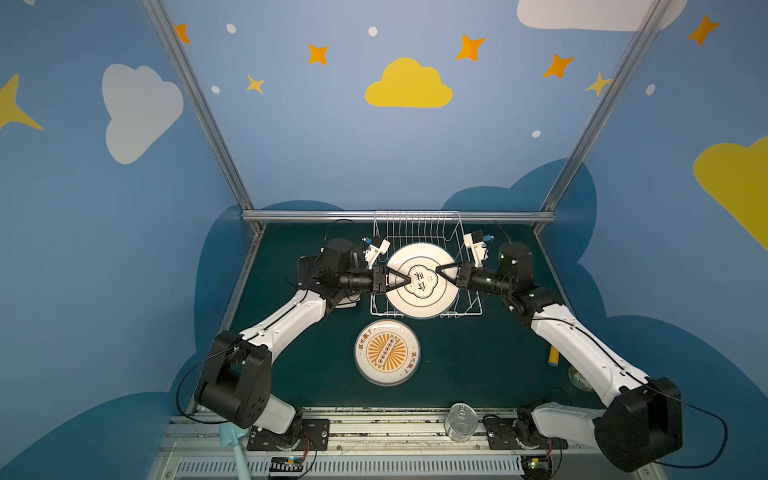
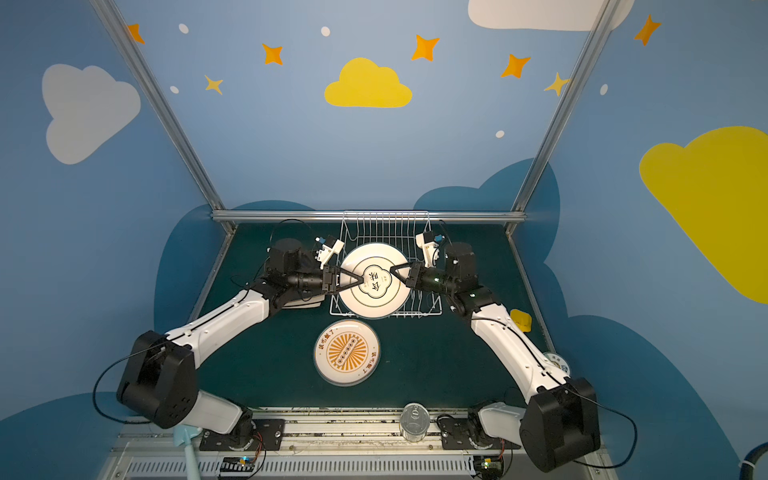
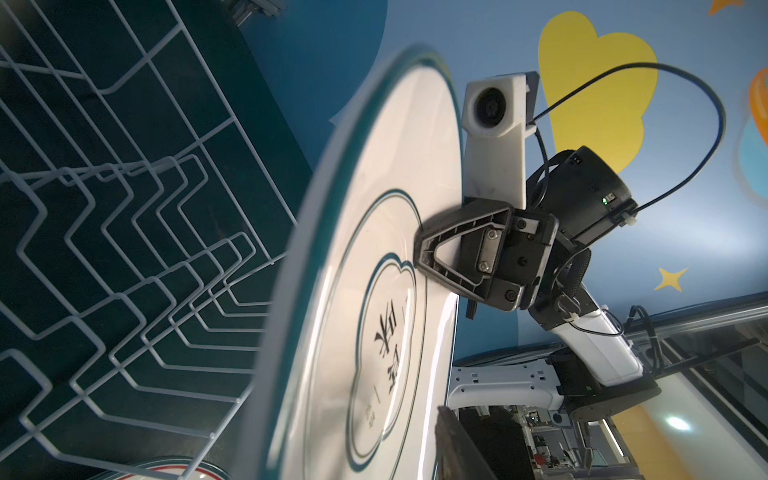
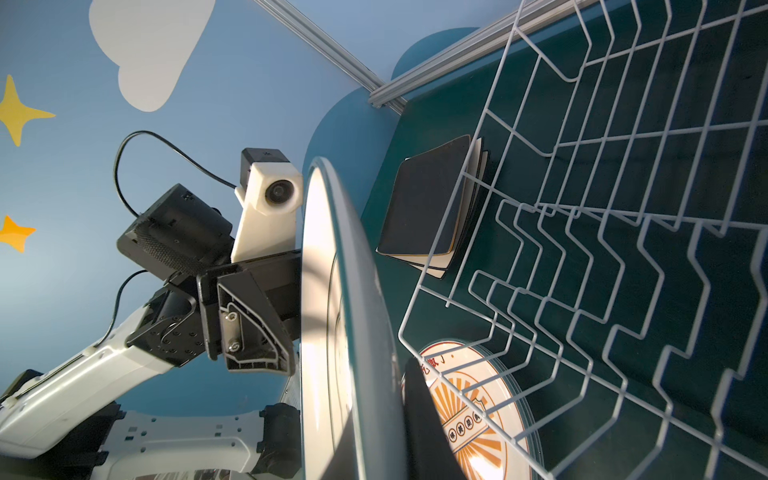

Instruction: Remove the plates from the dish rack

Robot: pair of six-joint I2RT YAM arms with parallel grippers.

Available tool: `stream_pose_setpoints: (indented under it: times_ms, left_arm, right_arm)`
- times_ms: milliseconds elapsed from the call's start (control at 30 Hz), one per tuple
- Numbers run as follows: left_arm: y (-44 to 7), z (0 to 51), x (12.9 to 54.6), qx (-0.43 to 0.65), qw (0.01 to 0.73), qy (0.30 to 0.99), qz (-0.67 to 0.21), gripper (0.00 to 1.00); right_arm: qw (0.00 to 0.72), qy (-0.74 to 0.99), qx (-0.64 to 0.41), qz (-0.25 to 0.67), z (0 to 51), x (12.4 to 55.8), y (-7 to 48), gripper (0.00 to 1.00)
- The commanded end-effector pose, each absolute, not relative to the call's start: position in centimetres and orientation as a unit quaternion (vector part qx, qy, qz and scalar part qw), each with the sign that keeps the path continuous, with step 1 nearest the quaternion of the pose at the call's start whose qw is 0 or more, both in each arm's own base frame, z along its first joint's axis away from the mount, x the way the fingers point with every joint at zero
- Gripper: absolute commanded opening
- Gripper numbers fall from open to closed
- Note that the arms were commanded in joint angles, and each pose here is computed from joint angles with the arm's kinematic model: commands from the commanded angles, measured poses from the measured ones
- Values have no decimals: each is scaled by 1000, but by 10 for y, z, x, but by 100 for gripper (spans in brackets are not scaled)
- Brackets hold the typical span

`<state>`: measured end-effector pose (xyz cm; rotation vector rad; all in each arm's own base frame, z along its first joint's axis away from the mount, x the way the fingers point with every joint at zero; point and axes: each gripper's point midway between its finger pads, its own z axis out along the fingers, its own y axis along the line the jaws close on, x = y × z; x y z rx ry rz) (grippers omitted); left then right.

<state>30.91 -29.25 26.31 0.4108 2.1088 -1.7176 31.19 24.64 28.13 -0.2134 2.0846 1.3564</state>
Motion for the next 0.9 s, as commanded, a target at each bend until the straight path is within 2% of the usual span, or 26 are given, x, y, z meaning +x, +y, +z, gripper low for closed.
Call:
stream_pose_setpoints:
  times_ms: [0,633,867]
  left_arm:
    - [-296,275,307,158,215,737,-621,39]
    - [-288,283,311,106,277,733,-612,25]
    - [-285,282,312,93,284,734,-610,15]
  right_arm:
    - [324,781,-83,528,284,315,253,0]
    - [298,788,-56,535,272,321,263,0]
    - [293,789,-56,537,269,321,266,0]
